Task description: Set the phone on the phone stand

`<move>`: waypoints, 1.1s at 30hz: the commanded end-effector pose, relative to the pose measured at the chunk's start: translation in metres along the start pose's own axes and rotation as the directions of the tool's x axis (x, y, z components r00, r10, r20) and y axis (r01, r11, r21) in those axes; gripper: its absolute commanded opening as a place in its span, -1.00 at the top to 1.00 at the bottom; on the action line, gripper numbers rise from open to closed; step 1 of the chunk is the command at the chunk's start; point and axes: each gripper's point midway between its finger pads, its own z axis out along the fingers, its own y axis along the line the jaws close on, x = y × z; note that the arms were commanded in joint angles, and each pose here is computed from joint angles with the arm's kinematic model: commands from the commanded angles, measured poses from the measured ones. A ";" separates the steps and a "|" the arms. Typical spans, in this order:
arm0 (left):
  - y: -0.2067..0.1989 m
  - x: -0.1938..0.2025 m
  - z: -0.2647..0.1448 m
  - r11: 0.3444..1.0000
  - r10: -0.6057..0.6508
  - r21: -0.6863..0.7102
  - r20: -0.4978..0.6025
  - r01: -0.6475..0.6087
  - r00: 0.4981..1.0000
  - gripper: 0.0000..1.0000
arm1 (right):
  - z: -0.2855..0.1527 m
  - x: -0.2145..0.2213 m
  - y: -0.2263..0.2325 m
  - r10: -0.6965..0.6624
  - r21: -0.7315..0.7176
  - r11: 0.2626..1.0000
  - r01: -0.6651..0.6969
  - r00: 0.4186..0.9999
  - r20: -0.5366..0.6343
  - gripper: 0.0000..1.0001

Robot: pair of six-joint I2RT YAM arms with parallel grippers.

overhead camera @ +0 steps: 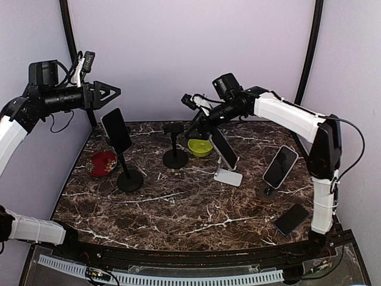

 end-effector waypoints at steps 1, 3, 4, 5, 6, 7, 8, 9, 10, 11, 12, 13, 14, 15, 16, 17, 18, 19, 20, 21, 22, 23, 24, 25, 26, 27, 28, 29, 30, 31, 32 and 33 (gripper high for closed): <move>-0.062 -0.001 -0.005 0.976 -0.057 0.209 -0.013 0.058 0.998 -0.56 | 0.018 -0.016 -0.039 0.019 0.096 0.995 -0.022 1.000 0.025 -0.53; -0.075 0.004 -0.006 0.967 -0.052 0.247 -0.022 0.056 0.998 -0.56 | 0.026 -0.021 -0.054 0.018 0.133 0.991 -0.023 0.999 0.039 -0.53; -0.078 0.007 -0.006 0.961 -0.057 0.268 -0.032 0.064 0.998 -0.56 | 0.031 -0.020 -0.059 0.018 0.140 0.990 -0.024 0.999 0.041 -0.53; -0.079 0.011 -0.006 0.957 -0.065 0.281 -0.041 0.074 0.997 -0.56 | 0.036 -0.019 -0.063 0.019 0.142 0.990 -0.026 0.999 0.044 -0.53; -0.080 0.014 -0.005 0.955 -0.069 0.284 -0.050 0.080 0.996 -0.56 | 0.040 -0.018 -0.065 0.022 0.137 0.990 -0.028 0.999 0.045 -0.53; -0.079 0.018 -0.004 0.957 -0.074 0.278 -0.060 0.087 0.995 -0.56 | 0.045 -0.016 -0.066 0.025 0.122 0.992 -0.030 0.999 0.043 -0.52; -0.077 0.021 -0.004 0.960 -0.075 0.266 -0.065 0.089 0.995 -0.56 | 0.050 -0.015 -0.064 0.026 0.099 0.995 -0.030 0.999 0.044 -0.49; -0.075 0.024 -0.004 0.963 -0.073 0.255 -0.069 0.089 0.995 -0.55 | 0.053 -0.014 -0.062 0.024 0.075 0.997 -0.027 0.999 0.045 -0.46; -0.074 0.025 -0.004 0.965 -0.072 0.248 -0.070 0.087 0.995 -0.55 | 0.055 -0.014 -0.059 0.021 0.049 0.999 -0.023 0.998 0.051 -0.42; -0.073 0.027 -0.004 0.966 -0.071 0.245 -0.070 0.086 0.995 -0.56 | 0.057 -0.014 -0.056 0.014 0.029 0.999 -0.016 0.998 0.060 -0.38; -0.073 0.028 -0.004 0.966 -0.070 0.244 -0.069 0.085 0.995 -0.56 | 0.057 -0.016 -0.052 0.007 0.008 1.000 -0.008 0.997 0.072 -0.31; -0.072 0.031 -0.003 0.966 -0.072 0.243 -0.073 0.088 0.995 -0.56 | 0.057 -0.018 -0.048 0.004 -0.014 1.000 -0.002 0.996 0.088 -0.23; -0.072 0.032 -0.003 0.966 -0.074 0.243 -0.076 0.091 0.994 -0.56 | 0.057 -0.019 -0.046 0.004 -0.026 1.000 -0.001 0.995 0.098 -0.14; -0.072 0.033 -0.002 0.964 -0.076 0.247 -0.080 0.094 0.994 -0.55 | 0.057 -0.021 -0.045 0.008 -0.035 0.999 -0.004 0.994 0.107 -0.05; -0.071 0.034 -0.001 0.964 -0.078 0.247 -0.085 0.097 0.993 -0.56 | 0.057 -0.023 -0.044 0.012 -0.042 0.999 -0.007 0.993 0.115 0.04; -0.071 0.036 0.000 0.964 -0.079 0.247 -0.089 0.099 0.993 -0.56 | 0.057 -0.025 -0.043 0.016 -0.047 0.999 -0.010 0.992 0.121 0.12; -0.071 0.036 0.001 0.964 -0.080 0.247 -0.092 0.101 0.993 -0.56 | 0.058 -0.026 -0.043 0.022 -0.053 0.998 -0.015 0.992 0.124 0.19; -0.070 0.037 0.002 0.964 -0.080 0.246 -0.092 0.101 0.993 -0.56 | 0.058 -0.025 -0.043 0.025 -0.058 0.998 -0.018 0.992 0.124 0.26; -0.070 0.037 0.003 0.964 -0.081 0.245 -0.092 0.101 0.992 -0.56 | 0.057 -0.026 -0.042 0.026 -0.063 0.998 -0.018 0.992 0.126 0.35; -0.070 0.038 0.003 0.964 -0.082 0.245 -0.093 0.103 0.992 -0.56 | 0.057 -0.026 -0.041 0.028 -0.066 0.998 -0.020 0.992 0.126 0.42; -0.069 0.038 0.004 0.964 -0.082 0.246 -0.093 0.103 0.992 -0.56 | 0.057 -0.026 -0.040 0.030 -0.069 0.997 -0.022 0.992 0.125 0.47; -0.069 0.038 0.005 0.964 -0.083 0.244 -0.095 0.104 0.992 -0.56 | 0.056 -0.026 -0.039 0.033 -0.070 0.997 -0.024 0.992 0.125 0.50; -0.068 0.039 0.006 0.964 -0.085 0.242 -0.098 0.106 0.992 -0.55 | 0.054 -0.026 -0.038 0.035 -0.076 0.997 -0.025 0.991 0.127 0.54; -0.066 0.041 0.007 0.965 -0.086 0.237 -0.103 0.109 0.991 -0.56 | 0.053 -0.027 -0.035 0.036 -0.084 0.996 -0.025 0.991 0.130 0.58; -0.066 0.041 0.008 0.966 -0.088 0.234 -0.104 0.110 0.991 -0.55 | 0.050 -0.029 -0.031 0.041 -0.096 0.995 -0.028 0.990 0.134 0.61; -0.065 0.041 0.009 0.967 -0.086 0.232 -0.105 0.109 0.991 -0.55 | 0.047 -0.031 -0.028 0.043 -0.105 0.994 -0.029 0.989 0.142 0.63; -0.065 0.042 0.009 0.967 -0.087 0.231 -0.106 0.109 0.991 -0.54 | 0.044 -0.033 -0.024 0.047 -0.115 0.993 -0.030 0.988 0.148 0.67; -0.065 0.042 0.010 0.967 -0.087 0.231 -0.107 0.110 0.990 -0.54 | 0.038 -0.038 -0.018 0.044 -0.123 0.992 -0.024 0.986 0.161 0.74; -0.065 0.041 0.009 0.966 -0.087 0.233 -0.103 0.109 0.991 -0.54 | 0.033 -0.040 -0.014 0.042 -0.127 0.992 -0.021 0.985 0.169 0.76; -0.065 0.040 0.010 0.966 -0.086 0.233 -0.099 0.107 0.991 -0.54 | 0.030 -0.043 -0.008 0.037 -0.134 0.991 -0.013 0.984 0.176 0.79; -0.065 0.039 0.010 0.966 -0.087 0.234 -0.098 0.108 0.991 -0.54 | 0.027 -0.045 -0.003 0.034 -0.142 0.990 -0.008 0.983 0.183 0.81; -0.065 0.039 0.011 0.966 -0.086 0.237 -0.097 0.107 0.992 -0.54 | 0.024 -0.044 0.003 0.034 -0.154 0.988 -0.006 0.982 0.183 0.82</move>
